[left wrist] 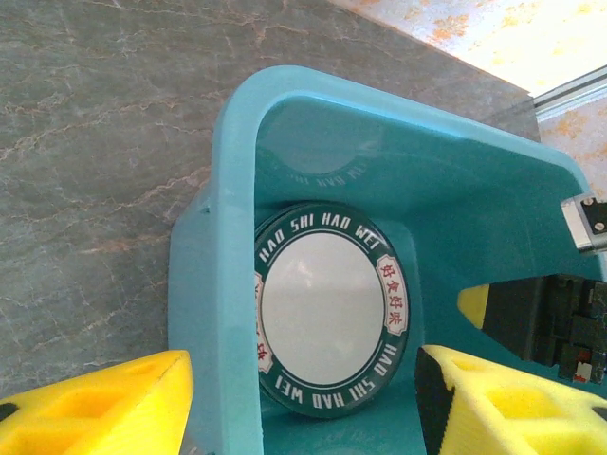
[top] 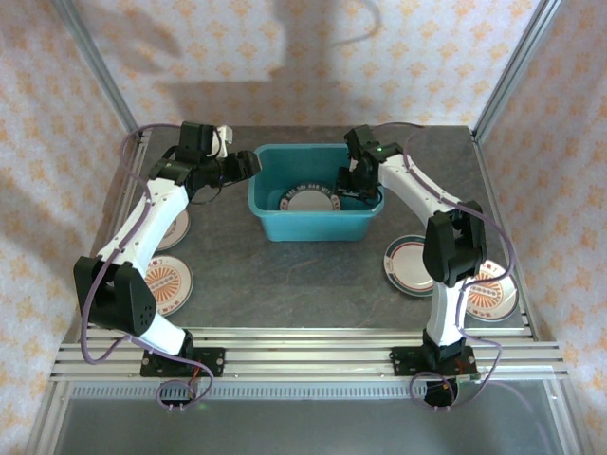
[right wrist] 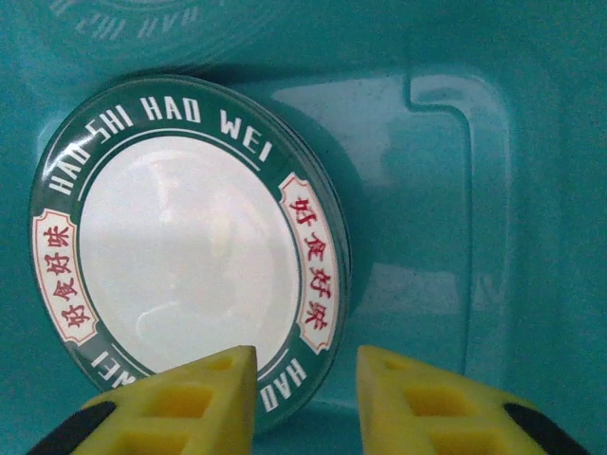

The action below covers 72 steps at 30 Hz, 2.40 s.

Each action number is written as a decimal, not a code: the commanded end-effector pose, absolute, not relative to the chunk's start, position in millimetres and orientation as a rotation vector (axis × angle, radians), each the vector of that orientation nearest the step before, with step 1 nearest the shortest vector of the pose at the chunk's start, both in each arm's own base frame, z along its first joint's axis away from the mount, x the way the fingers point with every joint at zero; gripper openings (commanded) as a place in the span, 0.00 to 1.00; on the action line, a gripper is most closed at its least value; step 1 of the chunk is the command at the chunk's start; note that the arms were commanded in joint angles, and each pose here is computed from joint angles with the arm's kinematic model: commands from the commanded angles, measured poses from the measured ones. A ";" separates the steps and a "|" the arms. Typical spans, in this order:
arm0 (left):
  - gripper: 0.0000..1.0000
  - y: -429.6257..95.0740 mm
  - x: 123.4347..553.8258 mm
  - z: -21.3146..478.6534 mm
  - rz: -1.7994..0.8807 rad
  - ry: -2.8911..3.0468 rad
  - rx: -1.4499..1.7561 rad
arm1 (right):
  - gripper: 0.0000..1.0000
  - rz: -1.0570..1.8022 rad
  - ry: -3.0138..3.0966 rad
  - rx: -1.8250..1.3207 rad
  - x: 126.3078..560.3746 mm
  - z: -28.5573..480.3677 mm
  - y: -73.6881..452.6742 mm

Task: Place the plates into the plastic bin on the countertop

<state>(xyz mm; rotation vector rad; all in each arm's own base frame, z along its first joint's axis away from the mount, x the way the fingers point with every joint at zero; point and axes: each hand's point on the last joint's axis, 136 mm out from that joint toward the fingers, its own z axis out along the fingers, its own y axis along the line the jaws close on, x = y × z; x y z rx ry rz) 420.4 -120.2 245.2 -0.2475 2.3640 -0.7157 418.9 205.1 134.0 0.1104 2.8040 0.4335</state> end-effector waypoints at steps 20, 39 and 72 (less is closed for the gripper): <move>0.72 40.9 358.6 173.3 -0.285 2.354 -1.134 | 0.52 0.633 2.419 -0.136 387.4 271.8 216.5; 0.76 149.2 318.4 120.3 0.006 2.217 -1.606 | 0.54 0.592 2.350 -0.200 372.2 286.1 205.2; 0.73 100.2 375.5 70.7 0.116 2.791 -1.017 | 0.54 0.592 2.386 -0.165 380.8 283.3 208.1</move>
